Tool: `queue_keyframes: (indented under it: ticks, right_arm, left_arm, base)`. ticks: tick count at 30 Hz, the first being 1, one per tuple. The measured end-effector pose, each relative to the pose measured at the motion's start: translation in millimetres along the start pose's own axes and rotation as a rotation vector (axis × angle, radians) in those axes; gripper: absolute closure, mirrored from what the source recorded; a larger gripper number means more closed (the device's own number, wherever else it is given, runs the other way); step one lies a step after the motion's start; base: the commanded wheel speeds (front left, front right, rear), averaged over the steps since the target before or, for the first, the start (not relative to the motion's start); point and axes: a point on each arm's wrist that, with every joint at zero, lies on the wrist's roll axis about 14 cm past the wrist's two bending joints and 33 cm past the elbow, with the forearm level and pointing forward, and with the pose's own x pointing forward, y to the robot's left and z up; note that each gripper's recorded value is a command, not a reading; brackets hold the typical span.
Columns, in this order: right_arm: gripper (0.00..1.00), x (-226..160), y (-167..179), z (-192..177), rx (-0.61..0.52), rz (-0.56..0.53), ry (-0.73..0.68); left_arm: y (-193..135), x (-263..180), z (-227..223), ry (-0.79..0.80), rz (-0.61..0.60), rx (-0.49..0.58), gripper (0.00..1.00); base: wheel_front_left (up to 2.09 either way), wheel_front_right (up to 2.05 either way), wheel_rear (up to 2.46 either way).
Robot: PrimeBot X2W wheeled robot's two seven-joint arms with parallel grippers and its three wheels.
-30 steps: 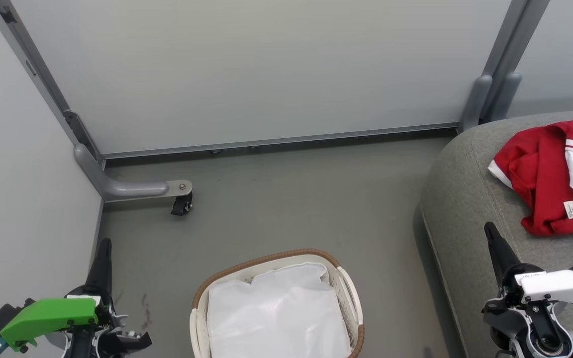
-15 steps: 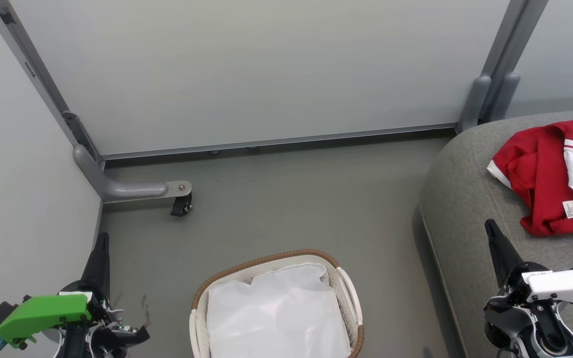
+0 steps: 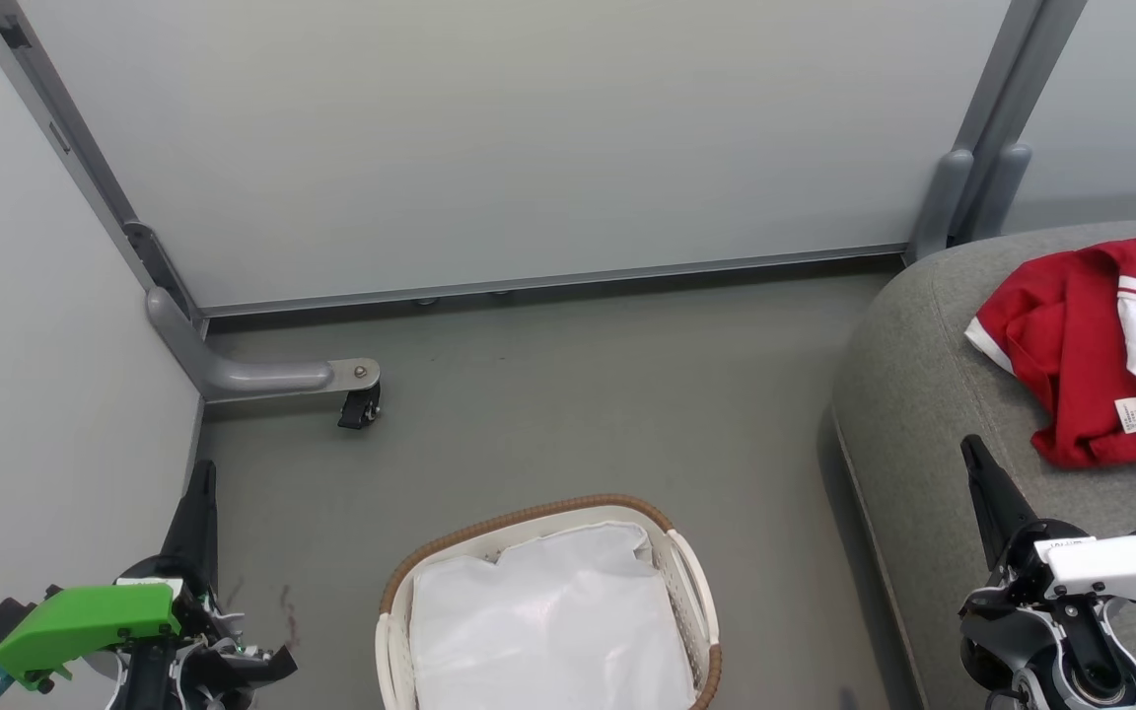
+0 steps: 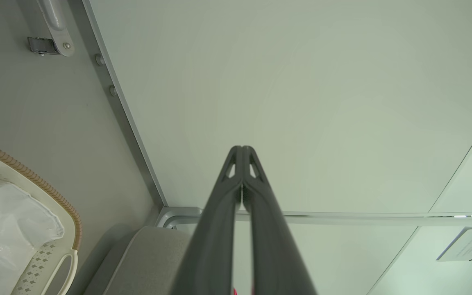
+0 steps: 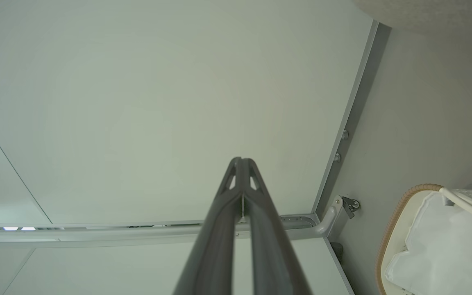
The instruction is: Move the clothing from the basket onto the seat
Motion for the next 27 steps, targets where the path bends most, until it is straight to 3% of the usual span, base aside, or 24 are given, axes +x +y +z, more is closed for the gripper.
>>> queue_keyframes:
  ticks: [27]
  right_arm:
    - [1.00, 0.0, 0.0, 0.0, 0.000, 0.000, 0.000]
  left_arm:
    - [-0.1, 0.0, 0.0, 0.000, 0.000, 0.000, 1.00]
  base:
    - [0.00, 0.00, 0.00]
